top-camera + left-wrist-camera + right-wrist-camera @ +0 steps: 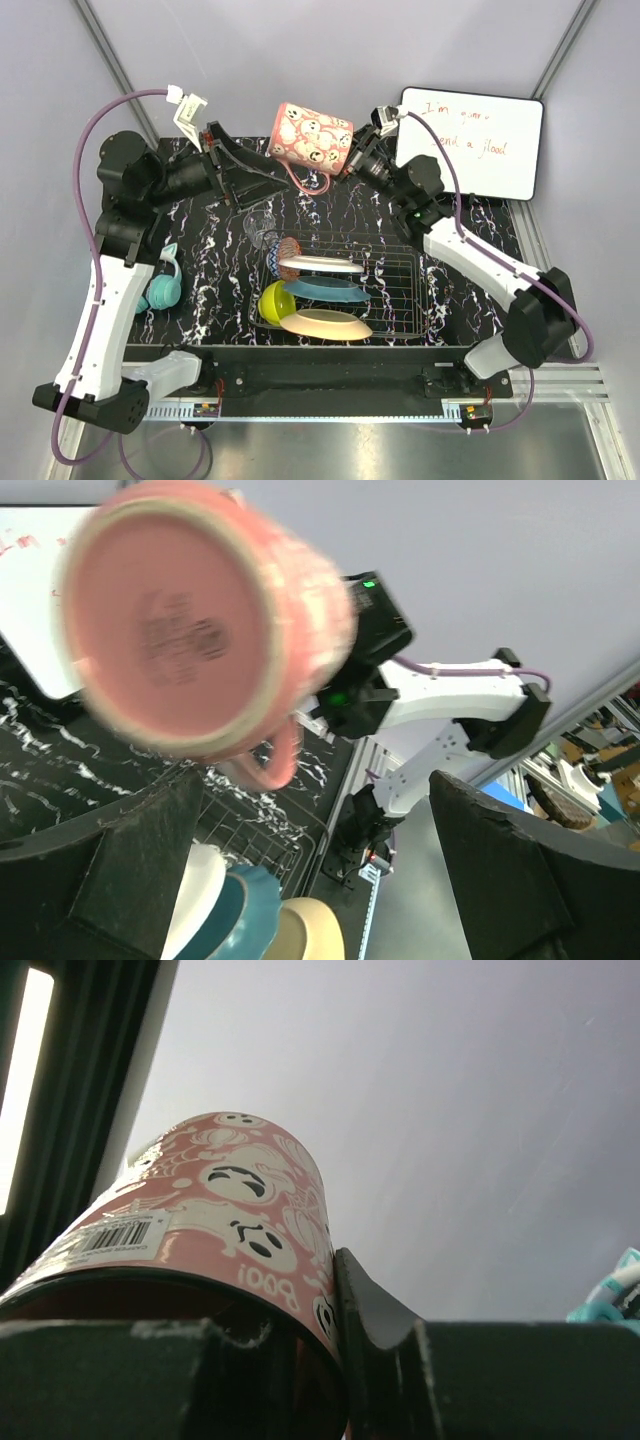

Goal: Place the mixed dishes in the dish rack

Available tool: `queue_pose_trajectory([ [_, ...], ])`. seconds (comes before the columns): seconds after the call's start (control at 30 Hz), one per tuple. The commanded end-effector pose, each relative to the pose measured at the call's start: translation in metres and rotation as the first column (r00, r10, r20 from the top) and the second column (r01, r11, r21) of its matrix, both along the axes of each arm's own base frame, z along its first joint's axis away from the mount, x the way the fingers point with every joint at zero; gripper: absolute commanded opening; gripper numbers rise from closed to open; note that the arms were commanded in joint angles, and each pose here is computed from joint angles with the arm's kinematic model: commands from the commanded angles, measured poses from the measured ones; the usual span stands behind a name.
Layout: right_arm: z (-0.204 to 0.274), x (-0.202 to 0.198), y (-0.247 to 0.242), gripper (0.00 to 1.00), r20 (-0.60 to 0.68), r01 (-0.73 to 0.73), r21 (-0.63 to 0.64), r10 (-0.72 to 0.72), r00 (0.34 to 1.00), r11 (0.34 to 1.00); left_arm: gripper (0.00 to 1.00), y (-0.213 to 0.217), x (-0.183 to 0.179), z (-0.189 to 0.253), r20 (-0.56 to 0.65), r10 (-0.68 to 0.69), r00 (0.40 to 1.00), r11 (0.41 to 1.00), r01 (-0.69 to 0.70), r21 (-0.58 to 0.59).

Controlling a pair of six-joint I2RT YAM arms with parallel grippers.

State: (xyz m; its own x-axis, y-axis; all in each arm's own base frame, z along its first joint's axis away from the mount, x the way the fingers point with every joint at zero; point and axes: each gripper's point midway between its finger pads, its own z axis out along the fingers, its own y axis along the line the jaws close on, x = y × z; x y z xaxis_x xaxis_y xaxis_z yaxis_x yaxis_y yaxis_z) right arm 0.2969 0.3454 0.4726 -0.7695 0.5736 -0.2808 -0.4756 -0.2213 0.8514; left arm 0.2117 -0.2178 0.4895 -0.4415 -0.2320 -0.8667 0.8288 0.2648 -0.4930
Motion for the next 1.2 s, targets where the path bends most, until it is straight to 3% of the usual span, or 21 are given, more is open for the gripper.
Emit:
queue_pose_trajectory([
  [0.0,0.085,-0.024,-0.026,0.0,0.17,0.011,0.24,-0.053,0.984,0.971,0.99,-0.003,-0.015,0.016,0.069,-0.026,0.997,0.999,0.029,-0.042],
  [0.27,0.085,-0.012,-0.008,0.0,0.163,-0.025,0.269,-0.02,0.986,0.963,0.99,-0.007,-0.007,-0.005,0.008,-0.006,1.0,0.999,0.006,-0.032],
  [0.87,0.079,-0.023,0.027,0.0,0.15,-0.129,0.299,0.087,0.985,0.946,0.99,-0.01,0.017,-0.011,-0.017,0.032,0.999,0.999,-0.032,-0.021],
  [1.17,0.071,-0.022,0.046,0.0,0.148,-0.156,0.286,0.117,0.982,0.945,0.83,-0.011,0.015,-0.008,-0.038,0.022,0.999,0.999,-0.024,-0.047],
])
